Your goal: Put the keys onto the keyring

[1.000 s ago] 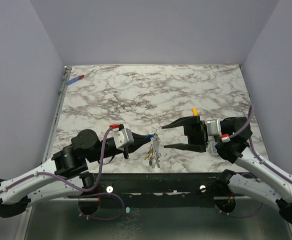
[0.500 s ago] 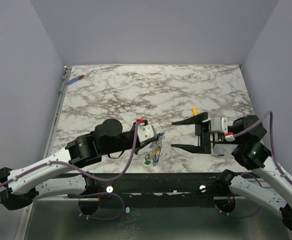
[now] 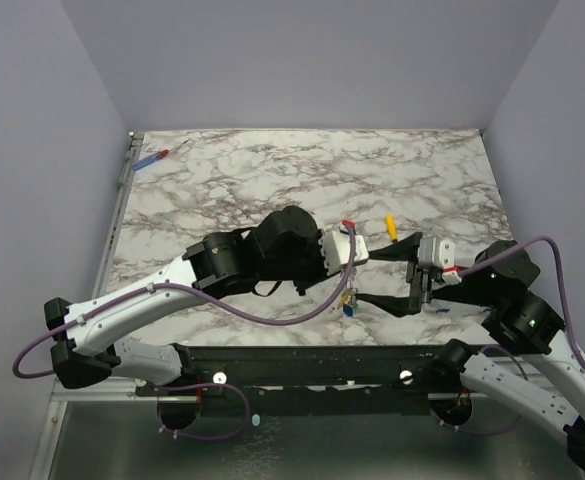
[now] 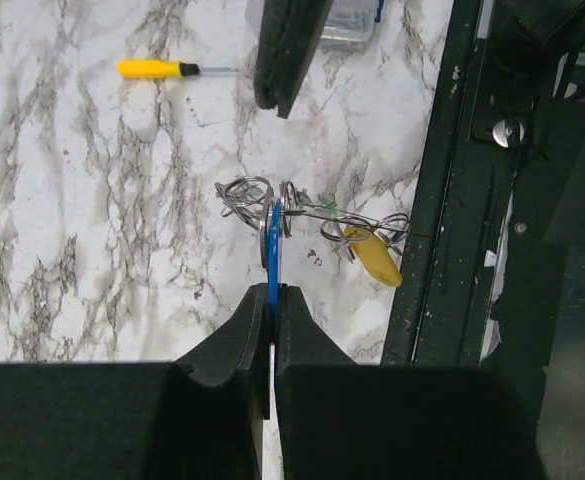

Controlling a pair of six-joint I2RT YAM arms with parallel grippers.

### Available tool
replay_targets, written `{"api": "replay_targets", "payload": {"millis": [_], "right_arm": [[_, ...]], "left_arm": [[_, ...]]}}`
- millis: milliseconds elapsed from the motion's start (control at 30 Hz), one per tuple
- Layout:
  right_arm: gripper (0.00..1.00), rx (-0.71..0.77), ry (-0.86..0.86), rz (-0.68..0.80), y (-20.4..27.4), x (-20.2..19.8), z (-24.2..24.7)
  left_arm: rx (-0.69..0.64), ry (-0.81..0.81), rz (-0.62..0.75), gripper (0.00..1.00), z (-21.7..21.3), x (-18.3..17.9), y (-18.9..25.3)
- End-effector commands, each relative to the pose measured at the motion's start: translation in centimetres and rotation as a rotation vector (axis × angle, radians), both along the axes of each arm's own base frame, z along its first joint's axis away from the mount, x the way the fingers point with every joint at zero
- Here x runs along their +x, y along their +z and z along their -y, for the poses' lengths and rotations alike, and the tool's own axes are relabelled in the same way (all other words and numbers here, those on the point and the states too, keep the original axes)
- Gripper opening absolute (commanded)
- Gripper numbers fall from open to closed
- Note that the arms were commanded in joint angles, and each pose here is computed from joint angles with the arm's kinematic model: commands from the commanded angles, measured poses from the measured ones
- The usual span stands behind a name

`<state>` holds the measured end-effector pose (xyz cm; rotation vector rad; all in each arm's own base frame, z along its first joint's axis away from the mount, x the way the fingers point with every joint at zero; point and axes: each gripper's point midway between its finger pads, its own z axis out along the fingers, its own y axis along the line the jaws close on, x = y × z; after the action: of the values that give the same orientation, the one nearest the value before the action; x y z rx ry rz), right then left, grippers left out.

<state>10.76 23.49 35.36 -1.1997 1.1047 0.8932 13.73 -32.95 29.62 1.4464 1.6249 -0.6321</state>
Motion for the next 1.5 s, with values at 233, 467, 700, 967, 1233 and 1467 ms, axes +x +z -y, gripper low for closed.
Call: {"api": "replay_targets", "payload": {"millis": [233, 467, 700, 967, 1233, 1467], "right_arm": [[0.75, -0.134, -0.121, -0.055, -3.7, 2.2, 0.9], [0.72, -0.080, -0.113, -0.045, -4.1, 2.7, 0.0], [0.58, -0.020, -0.161, -0.055, -4.1, 4.0, -0.5], [0.20, -0.050, -0.117, -0.076, -5.0, 3.5, -0.9], [0.01, -0.037, -0.007, -0.042, -4.7, 1.6, -1.3], [0.01, 0.061, -0.053, 0.008, -2.7, 1.8, -0.7]], "left_arm": [[0.121, -0.022, -0.140, 0.00, 0.6, -1.9, 0.6], [0.153, -0.036, -0.154, 0.00, 1.3, -2.5, 1.3], [0.131, -0.065, -0.159, 0.00, 1.8, -3.1, 1.7], [0.113, -0.073, -0.152, 0.00, 1.7, -3.3, 1.9], [0.093, -0.075, -0.139, 0.00, 1.6, -3.2, 2.2], [-0.075, -0.069, -0.069, 0.59, 1.2, -3.2, 5.8]]}}
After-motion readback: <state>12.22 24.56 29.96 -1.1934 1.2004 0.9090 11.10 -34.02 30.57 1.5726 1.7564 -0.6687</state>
